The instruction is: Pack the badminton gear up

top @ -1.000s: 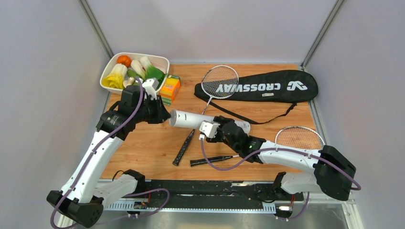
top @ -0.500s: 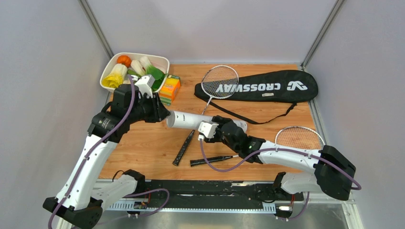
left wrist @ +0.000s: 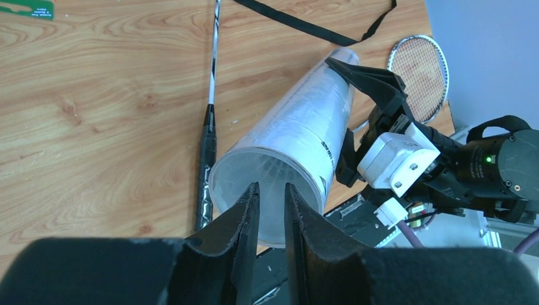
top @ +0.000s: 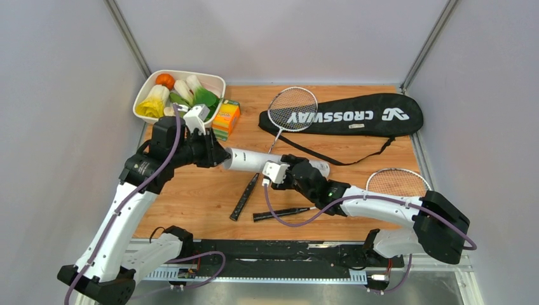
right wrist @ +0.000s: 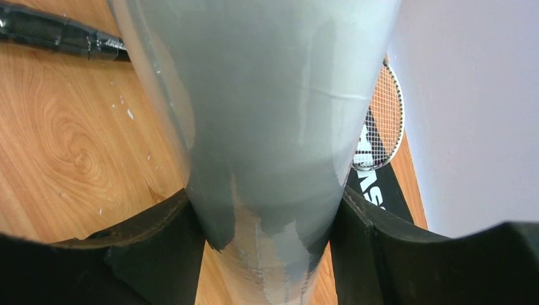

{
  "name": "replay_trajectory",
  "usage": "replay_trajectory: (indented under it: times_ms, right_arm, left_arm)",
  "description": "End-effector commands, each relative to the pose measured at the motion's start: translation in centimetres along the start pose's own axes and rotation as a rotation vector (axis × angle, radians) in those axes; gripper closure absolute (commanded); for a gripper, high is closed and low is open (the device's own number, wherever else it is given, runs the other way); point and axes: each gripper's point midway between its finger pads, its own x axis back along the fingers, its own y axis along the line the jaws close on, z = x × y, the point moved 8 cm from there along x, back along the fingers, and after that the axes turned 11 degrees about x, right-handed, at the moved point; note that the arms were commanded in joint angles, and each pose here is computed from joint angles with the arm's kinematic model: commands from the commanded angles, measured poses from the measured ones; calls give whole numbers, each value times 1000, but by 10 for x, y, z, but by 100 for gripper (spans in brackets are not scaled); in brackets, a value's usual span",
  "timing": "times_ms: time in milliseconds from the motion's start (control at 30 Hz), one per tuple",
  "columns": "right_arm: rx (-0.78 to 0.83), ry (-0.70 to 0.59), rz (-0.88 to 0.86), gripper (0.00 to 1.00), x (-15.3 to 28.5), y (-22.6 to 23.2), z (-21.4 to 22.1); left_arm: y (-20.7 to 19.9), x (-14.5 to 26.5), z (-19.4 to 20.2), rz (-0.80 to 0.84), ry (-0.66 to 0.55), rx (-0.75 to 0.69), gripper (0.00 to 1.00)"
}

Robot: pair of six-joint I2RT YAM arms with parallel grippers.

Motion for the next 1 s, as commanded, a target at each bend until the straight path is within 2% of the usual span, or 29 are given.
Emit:
replay_trajectory:
  times_ms: [0, 300, 467, 733, 967]
  right_arm:
    - [-52, -147, 109, 41, 1, -35, -40]
    - [8, -221, 110, 41, 6, -32, -43]
    - [-4, -284, 127, 41, 14, -36, -47]
    - [-27, -272, 138, 41, 15, -39, -47]
    - [-72, -322, 137, 42, 14, -44, -59]
  left_arm:
    - [1, -16, 5, 48, 38, 24, 72]
    - [8, -25, 3, -2, 51, 4, 72]
    - [4, -12, -2, -37, 49, -21, 72]
    - [-12, 23, -12, -27, -34, -48, 71]
    - [-1, -5, 6, 42, 41, 8, 74]
